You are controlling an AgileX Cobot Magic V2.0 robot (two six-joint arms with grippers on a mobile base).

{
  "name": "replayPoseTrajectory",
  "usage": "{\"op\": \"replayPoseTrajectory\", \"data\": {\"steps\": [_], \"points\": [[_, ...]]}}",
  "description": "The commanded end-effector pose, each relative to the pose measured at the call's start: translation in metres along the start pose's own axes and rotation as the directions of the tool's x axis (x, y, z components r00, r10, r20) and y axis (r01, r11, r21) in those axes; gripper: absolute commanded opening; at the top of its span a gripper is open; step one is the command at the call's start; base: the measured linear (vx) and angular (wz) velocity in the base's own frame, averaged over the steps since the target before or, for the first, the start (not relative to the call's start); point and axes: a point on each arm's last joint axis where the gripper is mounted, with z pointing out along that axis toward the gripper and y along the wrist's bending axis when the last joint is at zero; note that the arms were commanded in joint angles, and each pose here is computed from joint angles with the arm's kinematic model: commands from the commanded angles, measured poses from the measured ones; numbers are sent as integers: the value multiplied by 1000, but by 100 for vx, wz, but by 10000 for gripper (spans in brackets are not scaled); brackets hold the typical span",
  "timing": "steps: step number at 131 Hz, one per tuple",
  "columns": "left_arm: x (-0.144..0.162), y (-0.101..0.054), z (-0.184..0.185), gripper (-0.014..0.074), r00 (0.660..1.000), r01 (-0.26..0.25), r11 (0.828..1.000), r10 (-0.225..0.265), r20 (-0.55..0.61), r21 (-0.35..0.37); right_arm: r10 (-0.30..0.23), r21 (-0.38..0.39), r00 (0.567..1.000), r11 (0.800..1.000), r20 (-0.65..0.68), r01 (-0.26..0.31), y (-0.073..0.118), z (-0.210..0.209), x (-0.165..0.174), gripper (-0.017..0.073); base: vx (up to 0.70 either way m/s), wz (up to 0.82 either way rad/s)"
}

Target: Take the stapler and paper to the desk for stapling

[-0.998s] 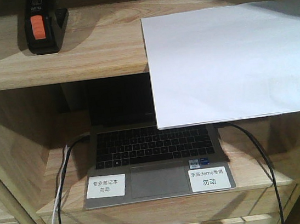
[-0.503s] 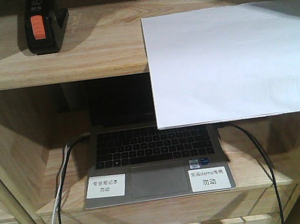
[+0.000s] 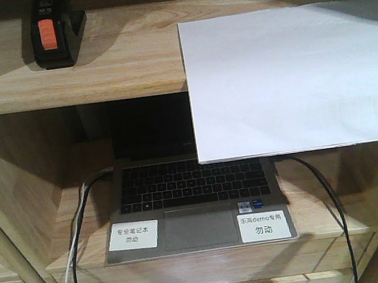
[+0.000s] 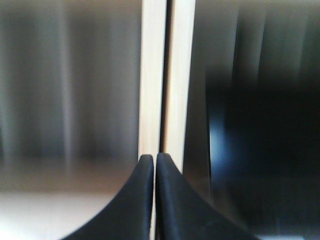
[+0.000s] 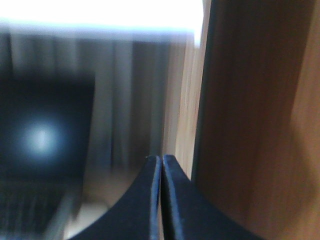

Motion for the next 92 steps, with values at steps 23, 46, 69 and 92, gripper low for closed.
{"op": "replayPoseTrajectory", "data": {"steps": [23, 46, 69, 92], "points": [[-79, -2, -11, -6, 911, 22, 1000, -22, 411, 5, -19, 29, 922, 1000, 387, 9, -5, -10, -75, -7, 0, 0], [-158, -8, -25, -6, 861, 14, 1000, -24, 509, 23, 10, 35, 856, 999, 518, -33, -13, -19, -147, -6, 0, 0], [-239, -14, -21, -6, 824, 4, 1000, -21, 567, 30, 68, 18, 814, 995, 577, -95, -22, -12, -230, -6, 0, 0], [-291, -18, 1, -6, 850, 0, 999, -20, 527, 37, 70, 12, 864, 996, 498, -88, -26, 11, -288, -6, 0, 0]]}}
